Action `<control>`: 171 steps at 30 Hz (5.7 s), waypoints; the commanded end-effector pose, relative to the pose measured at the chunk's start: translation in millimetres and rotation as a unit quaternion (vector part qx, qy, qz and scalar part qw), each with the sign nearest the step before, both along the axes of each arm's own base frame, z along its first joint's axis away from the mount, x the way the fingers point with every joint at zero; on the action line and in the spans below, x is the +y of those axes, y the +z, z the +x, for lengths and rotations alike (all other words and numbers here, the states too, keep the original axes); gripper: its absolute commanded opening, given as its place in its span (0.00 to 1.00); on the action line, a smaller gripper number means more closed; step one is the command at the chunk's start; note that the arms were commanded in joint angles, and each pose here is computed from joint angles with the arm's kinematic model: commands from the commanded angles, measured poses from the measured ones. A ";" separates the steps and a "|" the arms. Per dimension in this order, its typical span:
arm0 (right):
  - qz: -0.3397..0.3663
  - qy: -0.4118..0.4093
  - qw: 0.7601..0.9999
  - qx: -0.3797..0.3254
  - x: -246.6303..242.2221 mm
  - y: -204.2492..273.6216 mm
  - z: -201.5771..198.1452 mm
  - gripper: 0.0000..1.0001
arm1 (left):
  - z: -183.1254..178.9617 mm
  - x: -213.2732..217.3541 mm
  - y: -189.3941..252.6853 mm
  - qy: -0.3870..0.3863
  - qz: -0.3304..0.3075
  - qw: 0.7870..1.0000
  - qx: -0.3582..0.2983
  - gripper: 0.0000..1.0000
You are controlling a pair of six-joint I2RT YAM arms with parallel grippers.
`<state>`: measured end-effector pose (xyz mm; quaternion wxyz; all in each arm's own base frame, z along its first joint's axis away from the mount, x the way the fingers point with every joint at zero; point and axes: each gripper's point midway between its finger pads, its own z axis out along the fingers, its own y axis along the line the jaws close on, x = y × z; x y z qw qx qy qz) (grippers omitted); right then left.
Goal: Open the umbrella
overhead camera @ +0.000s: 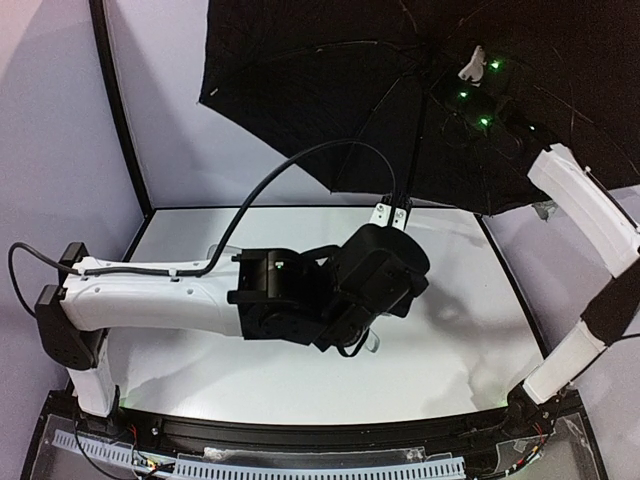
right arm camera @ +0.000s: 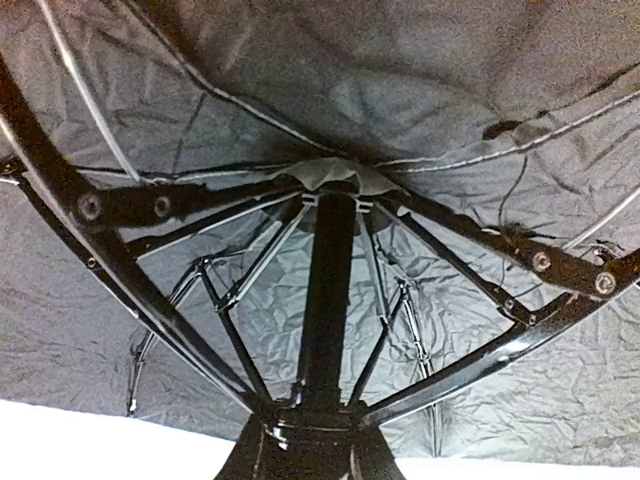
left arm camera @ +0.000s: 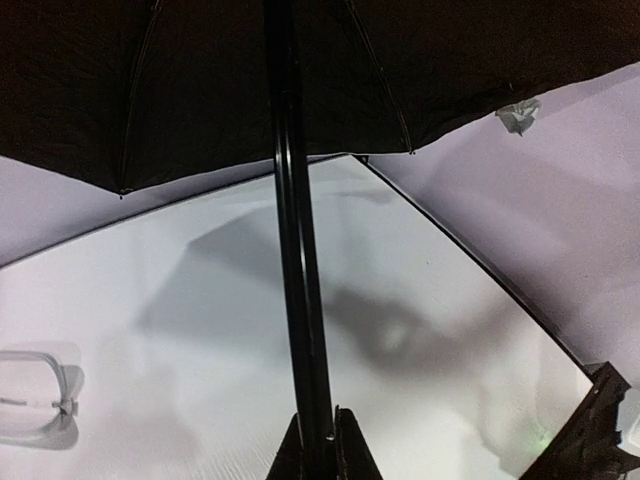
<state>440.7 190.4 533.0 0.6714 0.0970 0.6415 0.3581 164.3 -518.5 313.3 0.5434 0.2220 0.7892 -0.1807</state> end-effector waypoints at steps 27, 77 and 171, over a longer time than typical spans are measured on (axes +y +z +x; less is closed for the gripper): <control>0.077 0.190 0.965 -0.160 1.5 34.1 6.9 0.31 | -25.8 16.6 -100.6 0.017 0.126 0.991 -0.041 0.01; 0.080 0.187 0.956 -0.211 23.7 27.0 -121.9 0.64 | 19.7 6.4 2.5 0.156 -0.063 0.976 -0.135 0.01; 0.005 0.110 0.985 -0.135 21.9 34.6 17.8 0.37 | -9.3 27.8 -73.5 0.018 0.041 0.999 -0.014 0.01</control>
